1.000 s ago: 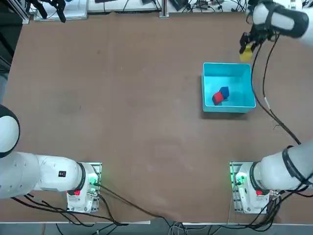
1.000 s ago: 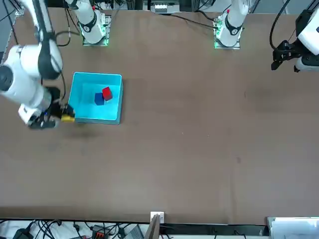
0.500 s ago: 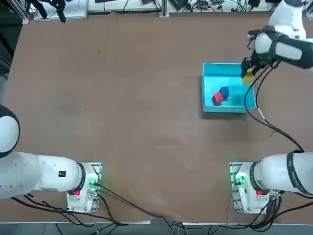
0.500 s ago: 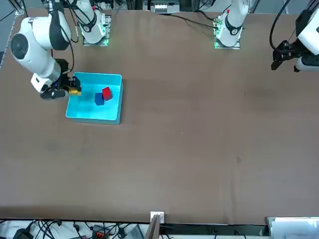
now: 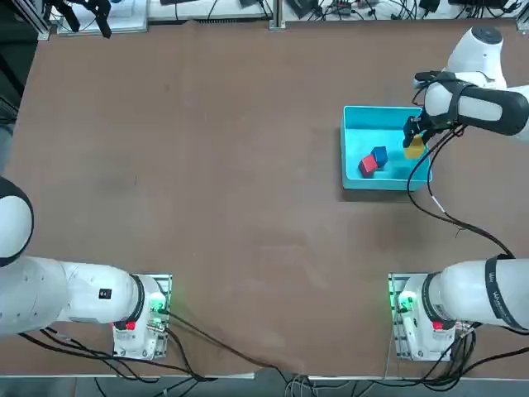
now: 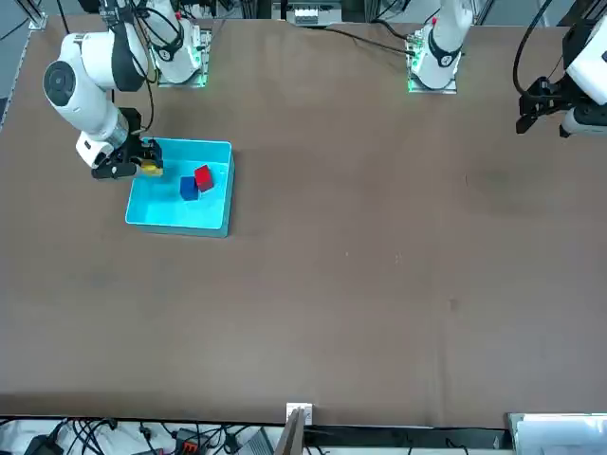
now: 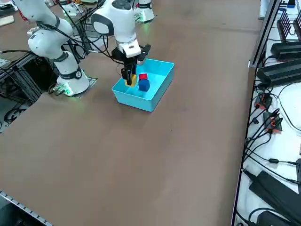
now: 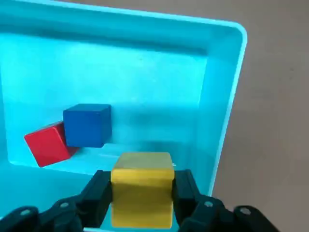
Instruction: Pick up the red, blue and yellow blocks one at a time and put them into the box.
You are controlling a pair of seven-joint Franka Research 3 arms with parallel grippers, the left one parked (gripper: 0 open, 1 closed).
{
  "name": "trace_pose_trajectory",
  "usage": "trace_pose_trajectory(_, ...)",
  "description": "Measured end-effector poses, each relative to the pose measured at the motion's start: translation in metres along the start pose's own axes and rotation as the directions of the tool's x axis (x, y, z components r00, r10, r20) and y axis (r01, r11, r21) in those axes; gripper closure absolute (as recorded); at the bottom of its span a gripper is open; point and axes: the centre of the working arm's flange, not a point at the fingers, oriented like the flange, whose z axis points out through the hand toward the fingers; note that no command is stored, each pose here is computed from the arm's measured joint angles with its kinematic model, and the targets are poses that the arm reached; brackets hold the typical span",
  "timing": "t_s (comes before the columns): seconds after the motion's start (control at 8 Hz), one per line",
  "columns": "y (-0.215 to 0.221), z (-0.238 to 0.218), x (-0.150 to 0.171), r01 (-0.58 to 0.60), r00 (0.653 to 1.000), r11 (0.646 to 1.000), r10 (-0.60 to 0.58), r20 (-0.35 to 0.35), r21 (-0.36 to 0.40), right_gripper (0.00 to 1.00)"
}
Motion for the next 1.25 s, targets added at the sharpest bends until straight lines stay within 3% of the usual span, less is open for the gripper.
trace_pose_trajectory(0.5,0.0,0.015,0.0,0.0,0.999,1.0,0.0,0.034,0.001,0.31)
trace_pose_trajectory(0.62,0.0,0.019,0.0,0.0,0.999,1.0,0.0,0.043,0.002,0.27)
trace_pose_trajectory(0.88,0.0,0.024,-0.001,0.0,0.998,1.0,0.0,0.059,0.002,0.0)
trace_pose_trajectory(1.25,0.0,0.013,0.007,0.002,0.999,1.0,-0.002,0.04,0.001,0.0)
